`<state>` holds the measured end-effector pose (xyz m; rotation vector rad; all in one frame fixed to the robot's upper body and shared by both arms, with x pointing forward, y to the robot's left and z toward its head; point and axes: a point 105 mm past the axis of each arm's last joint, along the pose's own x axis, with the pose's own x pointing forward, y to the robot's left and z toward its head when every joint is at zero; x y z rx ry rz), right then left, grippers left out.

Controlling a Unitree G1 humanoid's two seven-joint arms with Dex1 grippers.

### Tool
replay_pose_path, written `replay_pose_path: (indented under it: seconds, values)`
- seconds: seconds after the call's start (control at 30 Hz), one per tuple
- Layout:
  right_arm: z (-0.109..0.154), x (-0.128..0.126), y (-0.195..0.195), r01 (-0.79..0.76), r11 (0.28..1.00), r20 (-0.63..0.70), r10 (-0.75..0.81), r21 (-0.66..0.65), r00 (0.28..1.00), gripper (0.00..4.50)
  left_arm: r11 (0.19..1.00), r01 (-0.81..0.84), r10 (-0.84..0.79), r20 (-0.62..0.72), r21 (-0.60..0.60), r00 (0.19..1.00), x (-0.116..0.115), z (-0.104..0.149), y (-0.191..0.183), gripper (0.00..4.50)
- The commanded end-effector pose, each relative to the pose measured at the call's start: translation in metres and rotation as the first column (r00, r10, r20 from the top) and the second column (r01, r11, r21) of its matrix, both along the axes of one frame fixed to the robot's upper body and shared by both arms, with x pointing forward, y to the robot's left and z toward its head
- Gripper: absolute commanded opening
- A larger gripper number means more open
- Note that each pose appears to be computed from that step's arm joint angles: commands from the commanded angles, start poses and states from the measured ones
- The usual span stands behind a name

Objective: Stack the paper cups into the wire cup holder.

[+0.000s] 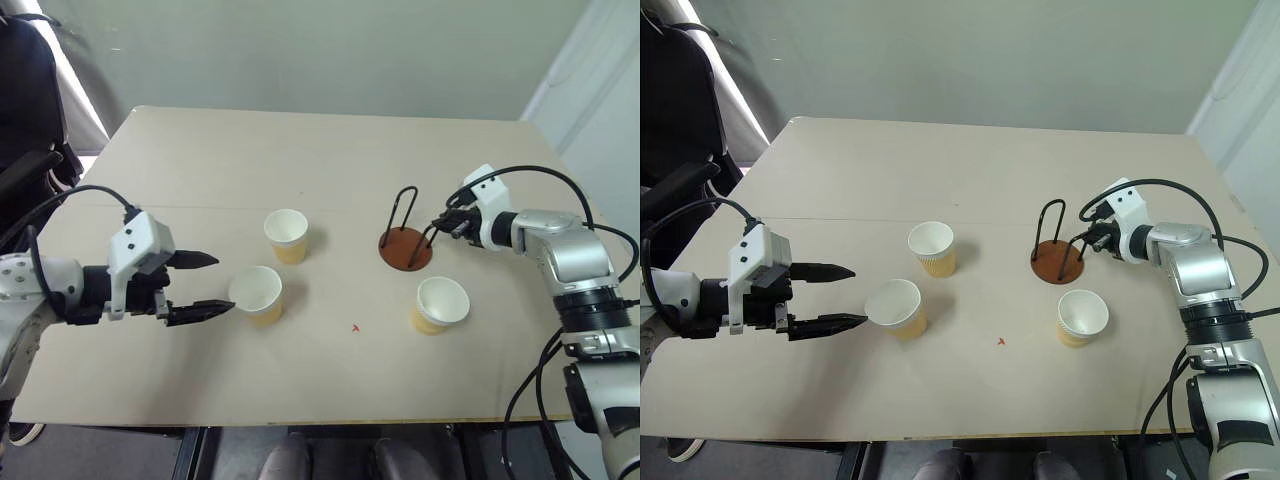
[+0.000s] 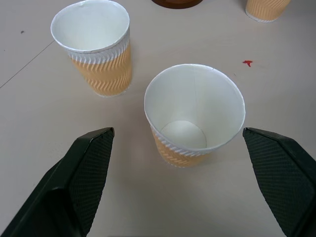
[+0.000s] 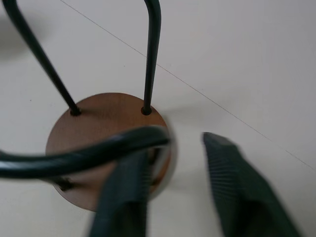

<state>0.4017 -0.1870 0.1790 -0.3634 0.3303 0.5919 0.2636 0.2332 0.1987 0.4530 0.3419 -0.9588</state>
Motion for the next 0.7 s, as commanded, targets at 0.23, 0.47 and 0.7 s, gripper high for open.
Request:
replay_pose_path:
  seconds: [0.23, 0.47, 0.7]
  values:
    - [0.024, -0.009, 0.01, -0.083, 0.996, 0.064, 0.081, 0.025, 0.995, 0.01, 1.0, 0.009, -0.01, 0.051, 0.012, 0.999, -0.001, 0.013, -0.001, 4.5]
    - [0.043, -0.049, 0.05, -0.364, 0.928, 0.067, 0.359, 0.082, 0.931, 0.01, 1.0, 0.013, -0.013, 0.047, 0.011, 0.999, -0.001, 0.012, -0.001, 4.5]
    - [0.038, -0.078, 0.088, -0.479, 0.875, 0.036, 0.478, 0.068, 0.878, 0.01, 1.0, 0.024, -0.024, 0.046, 0.011, 0.999, 0.0, 0.013, -0.003, 4.5]
